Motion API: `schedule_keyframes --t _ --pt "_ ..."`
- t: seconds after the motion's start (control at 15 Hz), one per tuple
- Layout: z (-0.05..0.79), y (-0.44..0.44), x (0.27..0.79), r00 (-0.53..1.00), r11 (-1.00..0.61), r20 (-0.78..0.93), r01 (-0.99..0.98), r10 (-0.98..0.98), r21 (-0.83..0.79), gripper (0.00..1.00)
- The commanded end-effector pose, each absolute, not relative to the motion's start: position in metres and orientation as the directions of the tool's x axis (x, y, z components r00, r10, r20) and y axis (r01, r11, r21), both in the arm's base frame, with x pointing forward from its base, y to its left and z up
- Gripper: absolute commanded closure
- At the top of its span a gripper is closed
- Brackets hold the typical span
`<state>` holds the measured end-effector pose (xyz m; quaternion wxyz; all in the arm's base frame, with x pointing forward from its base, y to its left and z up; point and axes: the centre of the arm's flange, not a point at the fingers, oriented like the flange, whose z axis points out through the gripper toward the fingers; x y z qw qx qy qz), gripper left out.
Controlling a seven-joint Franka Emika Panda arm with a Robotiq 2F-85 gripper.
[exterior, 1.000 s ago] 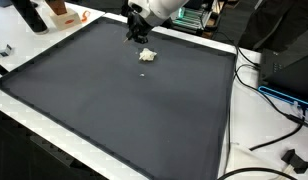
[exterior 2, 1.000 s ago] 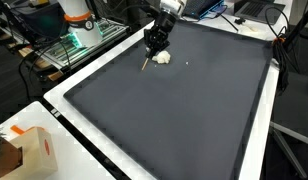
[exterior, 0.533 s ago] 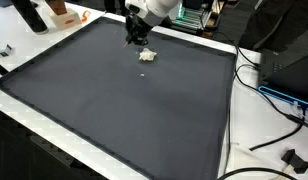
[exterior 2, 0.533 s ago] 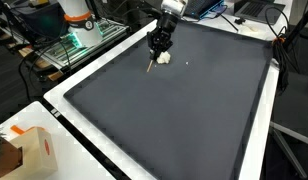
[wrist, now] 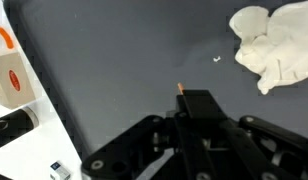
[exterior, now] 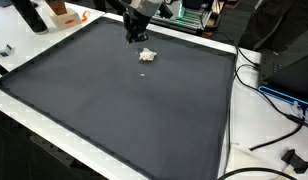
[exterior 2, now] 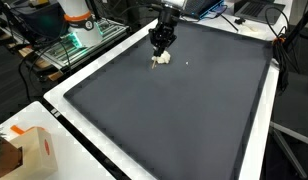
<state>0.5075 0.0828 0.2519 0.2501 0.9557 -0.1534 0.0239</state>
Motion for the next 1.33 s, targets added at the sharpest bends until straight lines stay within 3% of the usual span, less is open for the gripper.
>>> schedule_keyframes --t 0.0,1.27 --pt "0.279 0.073 0.495 0.955 -0.874 0.076 -0.293 -0.286 0.389 0.97" --pt "0.383 0.083 0.454 0.986 -0.986 0.01 -0.164 -0.164 0.013 0.97"
